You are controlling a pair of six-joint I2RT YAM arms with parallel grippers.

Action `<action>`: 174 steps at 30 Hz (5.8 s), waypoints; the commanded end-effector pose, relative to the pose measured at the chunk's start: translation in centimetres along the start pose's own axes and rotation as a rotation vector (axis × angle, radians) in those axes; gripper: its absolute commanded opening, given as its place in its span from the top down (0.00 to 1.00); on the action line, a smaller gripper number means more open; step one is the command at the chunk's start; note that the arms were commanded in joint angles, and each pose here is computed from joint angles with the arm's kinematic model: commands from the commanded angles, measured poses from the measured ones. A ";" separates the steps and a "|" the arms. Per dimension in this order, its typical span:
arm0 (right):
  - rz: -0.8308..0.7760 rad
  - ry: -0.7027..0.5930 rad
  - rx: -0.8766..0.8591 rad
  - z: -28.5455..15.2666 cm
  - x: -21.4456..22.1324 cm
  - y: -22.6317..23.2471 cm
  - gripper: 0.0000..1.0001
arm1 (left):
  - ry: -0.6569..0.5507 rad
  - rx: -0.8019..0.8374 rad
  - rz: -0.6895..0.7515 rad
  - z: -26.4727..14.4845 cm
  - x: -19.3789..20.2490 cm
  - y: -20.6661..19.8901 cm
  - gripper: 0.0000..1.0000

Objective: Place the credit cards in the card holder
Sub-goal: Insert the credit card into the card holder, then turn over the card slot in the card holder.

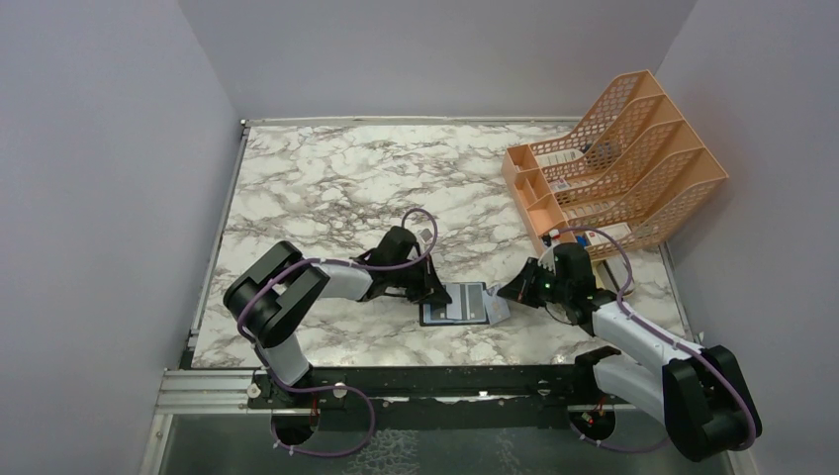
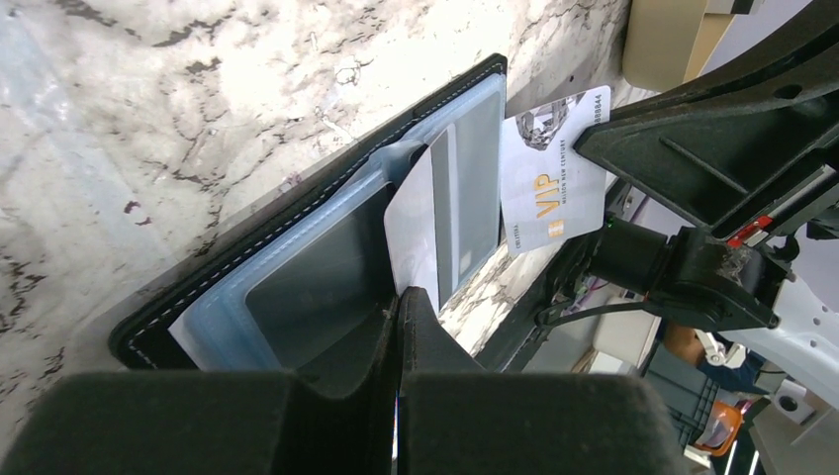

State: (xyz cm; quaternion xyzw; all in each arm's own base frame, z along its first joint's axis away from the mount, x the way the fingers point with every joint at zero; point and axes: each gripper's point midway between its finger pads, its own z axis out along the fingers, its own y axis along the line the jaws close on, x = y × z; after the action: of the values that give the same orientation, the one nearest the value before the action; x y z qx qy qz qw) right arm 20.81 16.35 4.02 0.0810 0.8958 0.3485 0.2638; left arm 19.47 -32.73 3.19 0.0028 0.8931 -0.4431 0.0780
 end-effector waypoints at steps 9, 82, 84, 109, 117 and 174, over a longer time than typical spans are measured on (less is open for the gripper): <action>0.042 0.011 -0.006 -0.1 1.2 -0.4 0.99 | -0.078 -0.037 -0.009 1.5 -0.4 -0.5 0.98; -0.059 -0.071 0.003 -2.2 -1.7 1.5 0.99 | -0.187 -0.169 0.161 -2.5 -2.9 -3.1 0.43; -0.059 -0.072 -0.013 -2.3 -1.9 2.0 0.99 | -0.201 -0.190 0.168 -3.3 -3.3 -2.6 0.41; -0.001 0.015 -0.009 -0.2 0.6 0.1 0.99 | -0.131 0.031 0.097 -3.2 -3.0 -2.3 0.34; -0.006 0.009 -0.024 -0.3 0.4 0.4 0.99 | -0.137 0.003 0.083 -2.8 -2.9 -1.2 0.33; -0.043 -0.091 0.011 -1.2 -2.6 1.3 0.99 | -0.056 0.202 0.093 -1.9 -0.7 -9.4 0.33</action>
State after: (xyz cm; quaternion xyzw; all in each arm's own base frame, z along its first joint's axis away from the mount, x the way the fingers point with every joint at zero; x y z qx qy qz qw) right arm 20.70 16.57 5.06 0.0805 0.8898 0.3595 0.2692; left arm 19.33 -35.03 8.94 0.0155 0.8634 -0.4909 0.1151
